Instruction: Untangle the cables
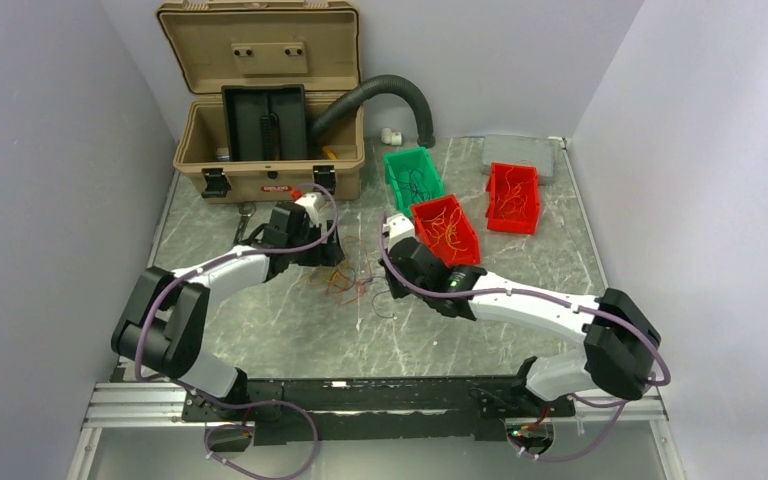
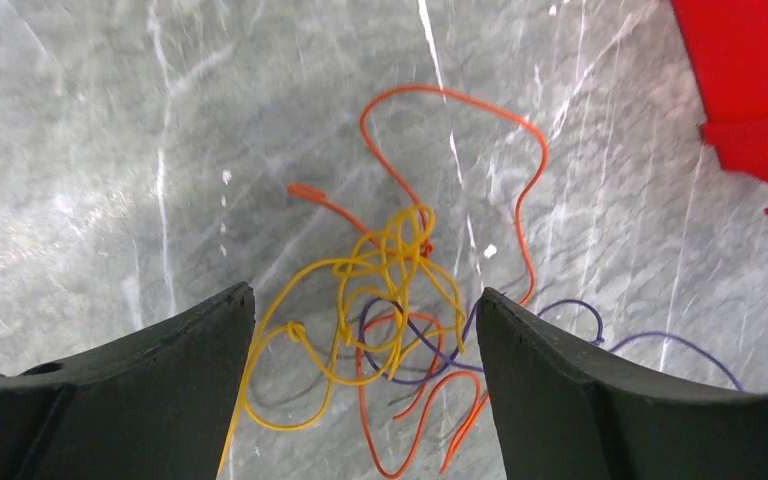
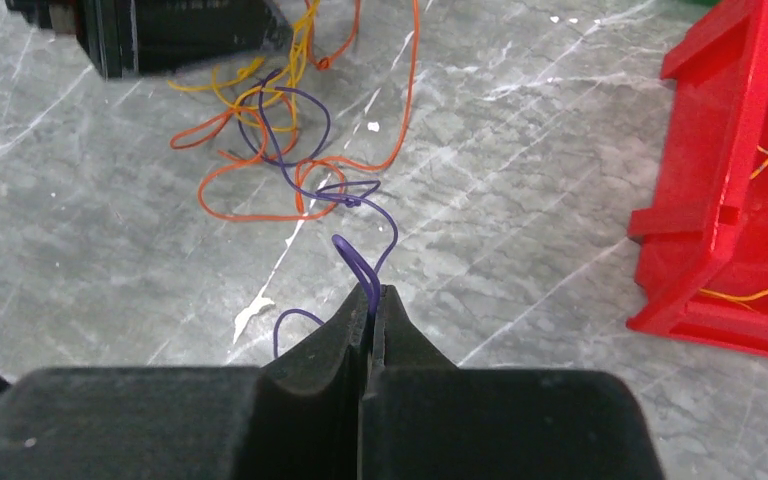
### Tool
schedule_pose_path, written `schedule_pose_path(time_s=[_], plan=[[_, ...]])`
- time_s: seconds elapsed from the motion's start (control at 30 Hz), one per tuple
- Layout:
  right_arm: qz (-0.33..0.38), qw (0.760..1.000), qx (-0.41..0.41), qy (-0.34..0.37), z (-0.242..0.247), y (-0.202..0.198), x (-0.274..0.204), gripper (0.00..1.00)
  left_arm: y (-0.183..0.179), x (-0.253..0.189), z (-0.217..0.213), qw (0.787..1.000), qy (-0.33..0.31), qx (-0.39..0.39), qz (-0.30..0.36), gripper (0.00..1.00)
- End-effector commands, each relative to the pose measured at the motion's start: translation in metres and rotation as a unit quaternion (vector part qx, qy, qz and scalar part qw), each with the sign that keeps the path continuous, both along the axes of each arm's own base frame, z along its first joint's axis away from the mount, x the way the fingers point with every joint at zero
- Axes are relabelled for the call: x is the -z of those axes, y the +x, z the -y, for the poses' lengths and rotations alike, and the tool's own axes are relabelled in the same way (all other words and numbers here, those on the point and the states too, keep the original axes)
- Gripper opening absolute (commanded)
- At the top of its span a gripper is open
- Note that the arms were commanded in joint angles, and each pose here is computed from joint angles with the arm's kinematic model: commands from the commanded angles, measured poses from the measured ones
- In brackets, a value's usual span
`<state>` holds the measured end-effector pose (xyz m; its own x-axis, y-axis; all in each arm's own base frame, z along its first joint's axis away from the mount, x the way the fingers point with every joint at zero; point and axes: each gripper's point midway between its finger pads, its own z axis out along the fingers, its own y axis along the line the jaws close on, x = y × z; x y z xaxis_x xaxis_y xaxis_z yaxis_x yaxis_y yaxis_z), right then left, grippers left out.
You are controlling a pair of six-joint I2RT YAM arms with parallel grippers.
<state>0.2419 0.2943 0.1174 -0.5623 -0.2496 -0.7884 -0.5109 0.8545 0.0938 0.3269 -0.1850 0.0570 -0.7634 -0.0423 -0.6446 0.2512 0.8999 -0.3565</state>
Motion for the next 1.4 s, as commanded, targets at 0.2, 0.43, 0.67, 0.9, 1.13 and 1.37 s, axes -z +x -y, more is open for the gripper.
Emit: schedule_pose_path(time_s=[0.2, 0.43, 0.67, 0.9, 1.13, 1.37], plan=[[-0.002, 1.0, 0.017, -0.005, 0.027, -0.013, -0.005, 0.0, 0.031, -0.013, 0.007, 0.999, 0.002, -0.036, -0.027, 0.78], [0.001, 1.0, 0.019, 0.0, 0.026, -0.012, -0.006, 0.0, 0.023, -0.002, 0.025, 0.998, 0.004, -0.015, -0.064, 0.76], [0.005, 1.0, 0.017, 0.005, 0.025, -0.011, -0.01, 0.0, 0.024, 0.024, 0.046, 0.995, 0.026, 0.006, -0.095, 0.28], [0.015, 0.996, 0.09, -0.016, 0.061, 0.006, -0.029, 0.0, 0.026, 0.022, 0.013, 0.995, 0.05, -0.045, -0.08, 0.0], [0.051, 0.969, 0.243, -0.005, 0.145, 0.033, -0.079, 0.0, 0.021, 0.008, -0.049, 0.988, 0.046, -0.141, -0.041, 0.0], [0.123, 0.946, 0.295, 0.053, 0.182, 0.048, -0.146, 0.0, 0.016, 0.001, -0.072, 0.983, 0.044, -0.179, -0.001, 0.0]])
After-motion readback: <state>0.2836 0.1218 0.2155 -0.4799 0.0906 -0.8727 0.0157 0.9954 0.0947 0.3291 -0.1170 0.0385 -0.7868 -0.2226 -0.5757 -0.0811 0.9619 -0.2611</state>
